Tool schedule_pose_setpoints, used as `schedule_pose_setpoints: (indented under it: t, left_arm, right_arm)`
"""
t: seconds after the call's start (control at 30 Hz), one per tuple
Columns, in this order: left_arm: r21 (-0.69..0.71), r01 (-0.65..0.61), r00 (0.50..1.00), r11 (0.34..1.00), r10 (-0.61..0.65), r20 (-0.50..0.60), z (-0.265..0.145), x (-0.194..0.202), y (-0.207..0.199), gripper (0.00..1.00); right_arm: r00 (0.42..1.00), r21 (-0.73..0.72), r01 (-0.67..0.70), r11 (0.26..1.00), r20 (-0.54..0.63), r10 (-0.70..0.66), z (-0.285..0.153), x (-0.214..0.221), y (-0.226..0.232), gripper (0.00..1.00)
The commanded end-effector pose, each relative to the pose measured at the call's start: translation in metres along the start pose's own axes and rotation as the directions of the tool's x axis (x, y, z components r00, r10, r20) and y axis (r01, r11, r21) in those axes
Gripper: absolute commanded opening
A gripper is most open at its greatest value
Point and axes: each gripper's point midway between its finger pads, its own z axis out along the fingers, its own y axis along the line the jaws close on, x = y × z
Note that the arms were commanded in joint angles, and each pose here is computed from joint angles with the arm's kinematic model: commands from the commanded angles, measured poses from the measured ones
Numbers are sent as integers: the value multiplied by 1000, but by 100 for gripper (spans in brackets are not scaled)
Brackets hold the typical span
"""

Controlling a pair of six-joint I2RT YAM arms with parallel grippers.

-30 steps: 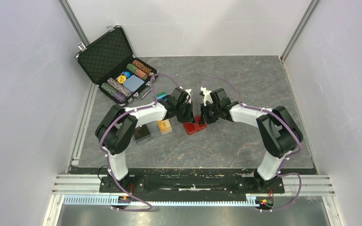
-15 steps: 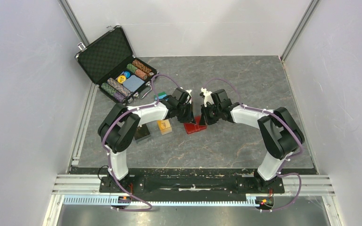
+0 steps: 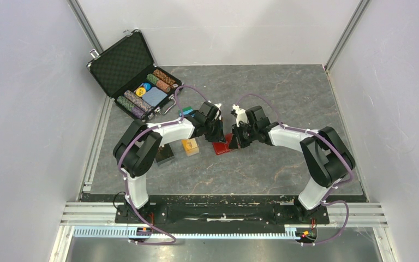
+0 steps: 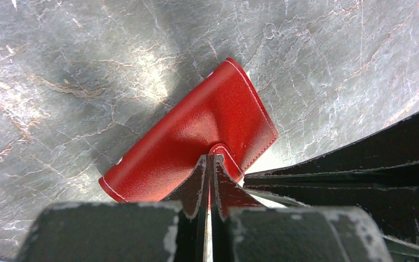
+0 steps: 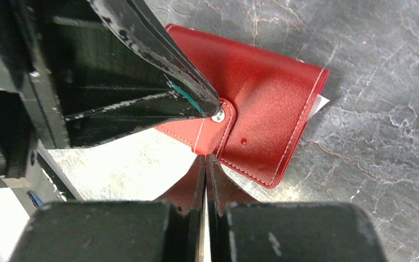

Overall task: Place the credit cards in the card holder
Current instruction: Close the card holder at the center of the board.

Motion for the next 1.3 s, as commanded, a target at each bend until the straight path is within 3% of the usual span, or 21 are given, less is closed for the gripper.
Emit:
schedule_pose_setpoints:
  t: [0.0, 0.2, 0.6, 0.73, 0.83, 0.93, 1.07, 1.27]
  left_arm:
    - [-84, -24, 999, 996, 25, 19, -6, -5, 15, 2]
    - [-84, -38, 999, 996, 39, 8, -6, -1, 13, 2]
    - [-75, -35, 999, 997, 36, 12, -7, -1, 9, 3]
    - [-37, -35, 998, 999, 37, 48, -15, -11, -2, 24]
    - [-22, -24, 997, 999, 26, 78, -22, -22, -4, 30]
    - [-25, -16, 996, 1000, 18, 82, -24, -24, -1, 27]
    - [26, -15, 1000, 1000, 15, 19, -11, -11, -4, 17]
    - [64, -13, 999, 998, 15, -32, 1, 2, -9, 16]
  right_arm:
    - [995, -45, 41, 998, 91, -37, -7, -27, 14, 0]
    - [997, -12, 6, 1000, 81, -5, 5, -35, 4, 0]
    - [996, 115, -48, 992, -73, 57, 27, 3, -25, 0]
    - [990, 189, -41, 981, -123, 65, 28, 20, -38, 0]
    - [984, 242, -26, 970, -164, 67, 27, 30, -46, 0]
    - [977, 277, -27, 960, -198, 84, 28, 41, -52, 0]
    - [971, 285, -30, 958, -219, 96, 29, 47, -55, 0]
    - [968, 281, -33, 959, -229, 101, 31, 47, -55, 0]
